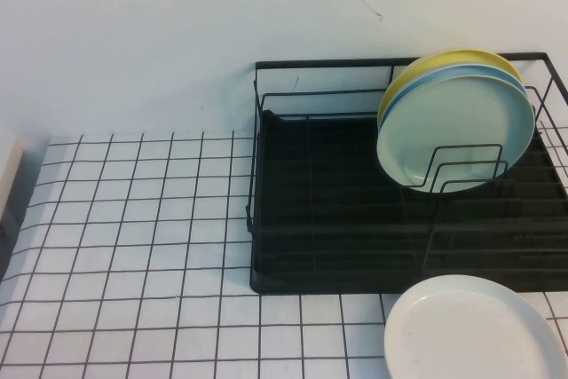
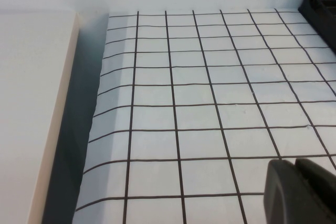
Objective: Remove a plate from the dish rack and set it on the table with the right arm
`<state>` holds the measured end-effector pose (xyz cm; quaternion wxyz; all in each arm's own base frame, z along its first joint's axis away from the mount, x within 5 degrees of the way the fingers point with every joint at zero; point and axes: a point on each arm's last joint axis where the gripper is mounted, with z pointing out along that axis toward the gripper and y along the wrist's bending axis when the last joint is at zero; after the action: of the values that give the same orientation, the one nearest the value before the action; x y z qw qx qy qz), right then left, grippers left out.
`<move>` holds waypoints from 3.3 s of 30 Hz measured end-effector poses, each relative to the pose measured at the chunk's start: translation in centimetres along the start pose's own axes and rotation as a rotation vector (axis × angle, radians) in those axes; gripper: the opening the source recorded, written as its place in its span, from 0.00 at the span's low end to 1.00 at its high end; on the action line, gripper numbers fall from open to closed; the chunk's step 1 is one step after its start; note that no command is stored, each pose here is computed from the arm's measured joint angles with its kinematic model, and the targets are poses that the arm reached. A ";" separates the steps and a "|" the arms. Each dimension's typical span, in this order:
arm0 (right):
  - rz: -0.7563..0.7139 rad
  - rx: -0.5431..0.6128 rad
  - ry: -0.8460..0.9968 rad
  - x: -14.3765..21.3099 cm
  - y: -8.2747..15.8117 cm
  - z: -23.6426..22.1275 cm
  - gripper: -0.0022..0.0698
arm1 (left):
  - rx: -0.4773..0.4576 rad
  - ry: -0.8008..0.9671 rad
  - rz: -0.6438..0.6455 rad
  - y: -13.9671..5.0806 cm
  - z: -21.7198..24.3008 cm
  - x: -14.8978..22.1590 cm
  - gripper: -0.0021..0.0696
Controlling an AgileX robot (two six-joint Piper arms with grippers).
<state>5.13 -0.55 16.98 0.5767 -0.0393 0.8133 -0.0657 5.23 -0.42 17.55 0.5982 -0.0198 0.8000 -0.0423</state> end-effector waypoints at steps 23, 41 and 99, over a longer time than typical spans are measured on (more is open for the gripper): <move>-0.059 0.008 -0.002 0.0 -0.1 0.0 0.03 | 0.000 0.000 -0.004 0.0 0.0 0.0 0.02; -0.111 0.047 -0.821 -6.5 0.0 -2.8 0.03 | 0.000 0.000 -0.004 0.0 0.0 0.0 0.02; -0.893 -0.722 0.082 -20.7 3.4 30.0 0.63 | 0.000 0.000 0.000 0.0 0.0 0.0 0.02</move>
<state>40.37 3.89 25.99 0.4110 -0.5709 0.7104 -0.0225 5.23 -0.42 17.55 0.5982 -0.0197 0.8000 -0.0423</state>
